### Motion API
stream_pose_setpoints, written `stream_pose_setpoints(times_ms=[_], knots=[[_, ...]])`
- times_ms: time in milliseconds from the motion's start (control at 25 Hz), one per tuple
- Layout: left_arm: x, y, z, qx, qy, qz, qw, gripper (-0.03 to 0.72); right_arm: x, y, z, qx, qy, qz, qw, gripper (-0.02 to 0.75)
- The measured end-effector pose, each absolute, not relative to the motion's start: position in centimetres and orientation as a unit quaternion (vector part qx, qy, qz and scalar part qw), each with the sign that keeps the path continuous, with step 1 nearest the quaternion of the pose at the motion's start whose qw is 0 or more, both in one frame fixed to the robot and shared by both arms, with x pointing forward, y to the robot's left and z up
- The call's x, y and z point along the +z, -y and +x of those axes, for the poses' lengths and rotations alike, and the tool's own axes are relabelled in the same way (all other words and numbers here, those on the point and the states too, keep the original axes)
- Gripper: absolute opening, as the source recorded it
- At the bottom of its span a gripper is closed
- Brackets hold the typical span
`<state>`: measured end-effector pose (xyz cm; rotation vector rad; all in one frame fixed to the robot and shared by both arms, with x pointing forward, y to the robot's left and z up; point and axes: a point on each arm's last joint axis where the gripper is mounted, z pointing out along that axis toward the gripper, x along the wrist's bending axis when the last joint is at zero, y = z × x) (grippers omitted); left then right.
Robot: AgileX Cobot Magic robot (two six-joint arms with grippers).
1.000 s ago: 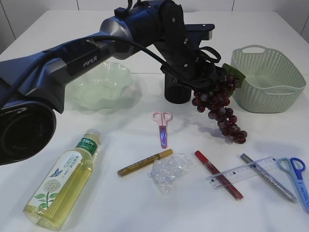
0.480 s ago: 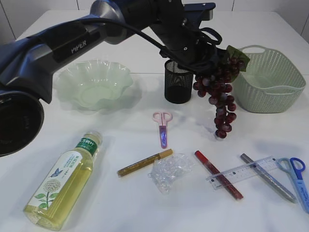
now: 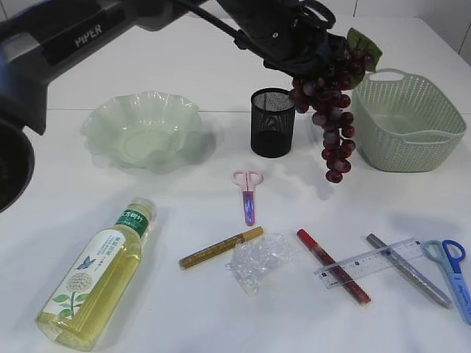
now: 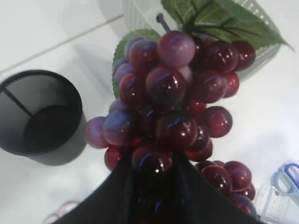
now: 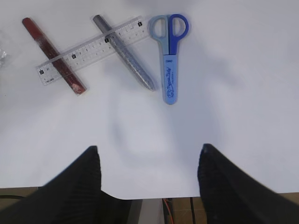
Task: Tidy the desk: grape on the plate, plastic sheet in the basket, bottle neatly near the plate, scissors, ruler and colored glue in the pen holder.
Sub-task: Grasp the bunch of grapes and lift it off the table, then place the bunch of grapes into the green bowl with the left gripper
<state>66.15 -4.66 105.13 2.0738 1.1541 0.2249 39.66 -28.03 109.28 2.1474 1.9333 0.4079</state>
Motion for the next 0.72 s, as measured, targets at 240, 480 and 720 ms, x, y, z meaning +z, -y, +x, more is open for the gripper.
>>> stream_pose_setpoints(times_ms=[240,480,720], knots=[[108.4,3.5,65.8,0.143,-0.435,0.804,0.378,0.145,109.3,28.0,39.7,0.138,-0.659,0.731,0.112,0.511],[110.6,2.3,65.7,0.2,-0.428,0.797,0.375,0.15,109.3,28.0,39.7,0.139,-0.658,0.731,0.112,0.511],[111.2,-0.9,67.3,0.208,-0.482,0.772,0.359,0.154,109.3,28.0,39.7,0.139,-0.658,0.731,0.113,0.511]])
